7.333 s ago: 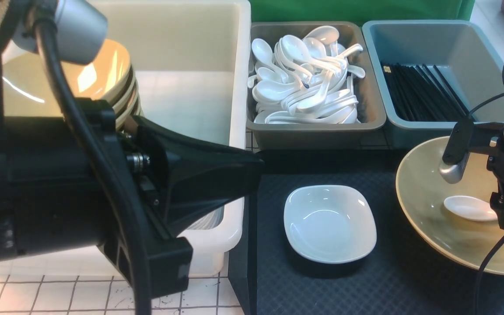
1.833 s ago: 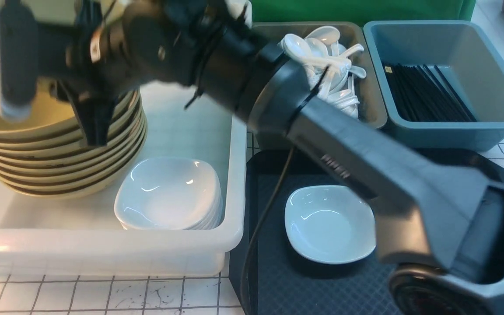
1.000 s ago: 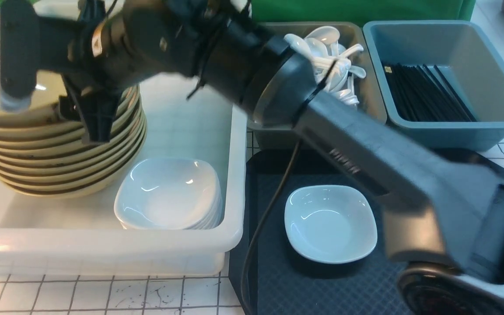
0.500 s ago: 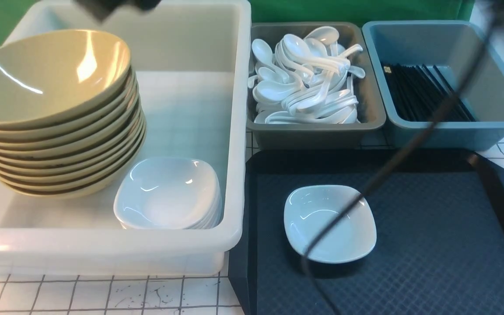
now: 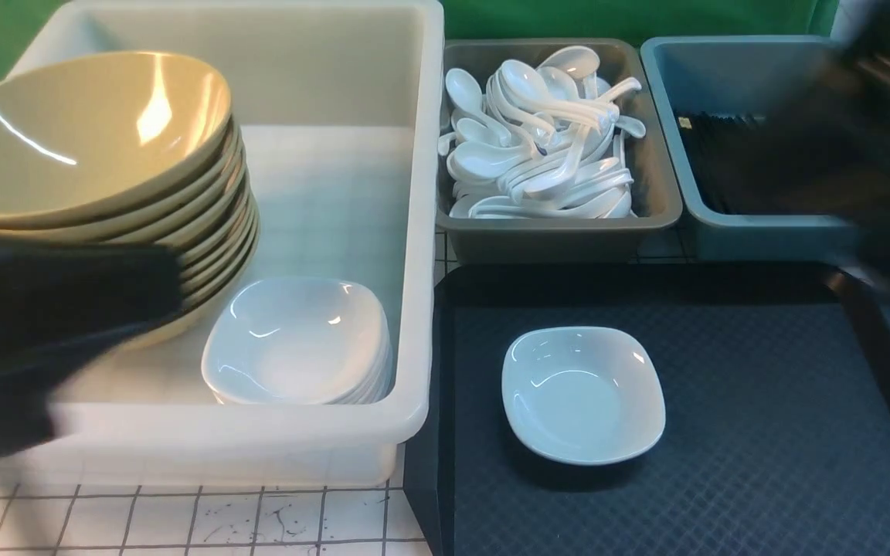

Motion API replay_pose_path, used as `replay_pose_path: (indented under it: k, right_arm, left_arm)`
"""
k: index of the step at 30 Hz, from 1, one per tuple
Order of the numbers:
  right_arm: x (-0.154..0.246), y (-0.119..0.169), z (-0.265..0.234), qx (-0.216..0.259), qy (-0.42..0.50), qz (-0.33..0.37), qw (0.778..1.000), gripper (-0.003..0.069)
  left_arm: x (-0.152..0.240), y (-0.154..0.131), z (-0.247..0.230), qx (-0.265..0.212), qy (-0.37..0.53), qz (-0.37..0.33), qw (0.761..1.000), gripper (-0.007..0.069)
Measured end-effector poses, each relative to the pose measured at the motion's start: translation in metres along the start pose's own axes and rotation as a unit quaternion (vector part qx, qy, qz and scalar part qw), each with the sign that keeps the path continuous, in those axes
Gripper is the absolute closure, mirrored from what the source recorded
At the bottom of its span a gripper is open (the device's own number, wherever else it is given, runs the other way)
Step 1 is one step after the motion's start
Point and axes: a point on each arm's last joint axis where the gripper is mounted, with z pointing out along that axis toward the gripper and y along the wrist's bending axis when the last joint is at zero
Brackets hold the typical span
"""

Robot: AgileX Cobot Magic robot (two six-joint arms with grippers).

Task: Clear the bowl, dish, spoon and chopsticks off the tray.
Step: Use the left arm to grab the plate

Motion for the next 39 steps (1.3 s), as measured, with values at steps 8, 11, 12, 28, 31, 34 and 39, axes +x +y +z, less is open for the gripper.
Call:
replay_pose_path:
  k: [8,11,12,28,31,34,39]
  right_arm:
    - [0.078,-0.009,-0.026,0.006,-0.007,0.062,0.998,0.0593]
    - [0.105,-0.012,-0.043,0.002,-0.032,0.089,0.995,0.0593]
    - [0.111,-0.013,-0.048,0.0,-0.044,0.096,0.994,0.0593]
    - [0.169,-0.022,-0.099,-0.023,-0.157,0.127,0.979,0.0593]
    - [0.173,-0.022,-0.099,-0.025,-0.16,0.128,0.978,0.0593]
    - [0.174,-0.021,-0.094,-0.025,-0.151,0.127,0.98,0.0593]
    - [0.175,-0.02,-0.088,-0.025,-0.14,0.126,0.982,0.0592]
  left_arm:
    - [-0.003,0.004,0.103,0.054,0.097,0.009,0.994,0.0626]
    - [-0.005,-0.01,0.139,0.078,0.125,0.041,0.988,0.0626]
    - [-0.004,-0.016,0.147,0.085,0.133,0.054,0.986,0.0626]
    - [0.056,-0.086,0.291,0.066,0.286,0.201,0.935,0.0476]
    - [0.067,-0.083,0.308,0.058,0.297,0.22,0.927,0.0356]
    - [0.08,-0.078,0.322,0.046,0.306,0.253,0.917,0.0226]
    - [0.098,-0.07,0.342,0.026,0.309,0.292,0.905,0.0155]
